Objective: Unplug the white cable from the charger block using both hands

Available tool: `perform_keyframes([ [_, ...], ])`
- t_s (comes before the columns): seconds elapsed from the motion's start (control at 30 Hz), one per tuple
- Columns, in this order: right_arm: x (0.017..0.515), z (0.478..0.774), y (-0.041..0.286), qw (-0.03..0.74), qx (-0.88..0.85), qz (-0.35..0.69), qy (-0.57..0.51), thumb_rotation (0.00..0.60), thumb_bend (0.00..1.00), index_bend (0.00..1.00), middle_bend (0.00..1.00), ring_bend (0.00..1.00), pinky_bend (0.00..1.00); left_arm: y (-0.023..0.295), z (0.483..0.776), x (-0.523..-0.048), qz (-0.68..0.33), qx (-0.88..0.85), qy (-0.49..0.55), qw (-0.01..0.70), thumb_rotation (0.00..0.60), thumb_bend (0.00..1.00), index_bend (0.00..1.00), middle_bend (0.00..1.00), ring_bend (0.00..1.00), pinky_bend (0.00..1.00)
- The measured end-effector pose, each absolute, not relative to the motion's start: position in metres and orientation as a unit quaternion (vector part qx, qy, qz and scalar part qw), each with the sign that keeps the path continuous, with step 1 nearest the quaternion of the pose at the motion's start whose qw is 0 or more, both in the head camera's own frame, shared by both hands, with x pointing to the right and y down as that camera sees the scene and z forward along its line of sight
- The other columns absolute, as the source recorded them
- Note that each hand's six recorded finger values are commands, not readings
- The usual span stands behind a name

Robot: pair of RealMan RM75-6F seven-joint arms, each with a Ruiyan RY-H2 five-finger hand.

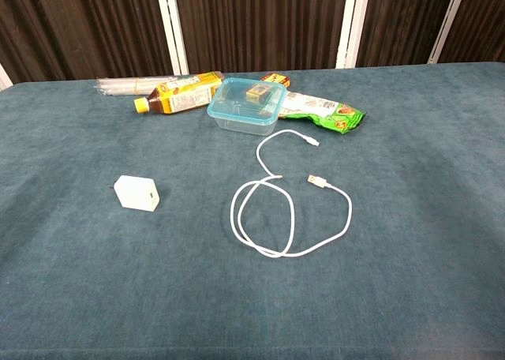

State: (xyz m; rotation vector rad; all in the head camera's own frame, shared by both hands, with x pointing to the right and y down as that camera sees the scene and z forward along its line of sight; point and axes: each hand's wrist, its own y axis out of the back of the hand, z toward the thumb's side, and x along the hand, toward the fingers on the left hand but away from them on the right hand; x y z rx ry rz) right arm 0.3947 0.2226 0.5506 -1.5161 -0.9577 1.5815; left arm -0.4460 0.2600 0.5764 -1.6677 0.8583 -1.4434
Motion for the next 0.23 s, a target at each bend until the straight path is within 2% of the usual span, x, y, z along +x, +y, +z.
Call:
perform_keyframes([
  [0.23,0.412,0.554,0.236,0.354,-0.591,0.617,-0.380,0.600,0.22,0.00,0.00,0.00,0.00,0.276,0.590,-0.462,-0.604,-0.663,0.299,0.327,0.600,0.46,0.00,0.00,0.00,0.00],
])
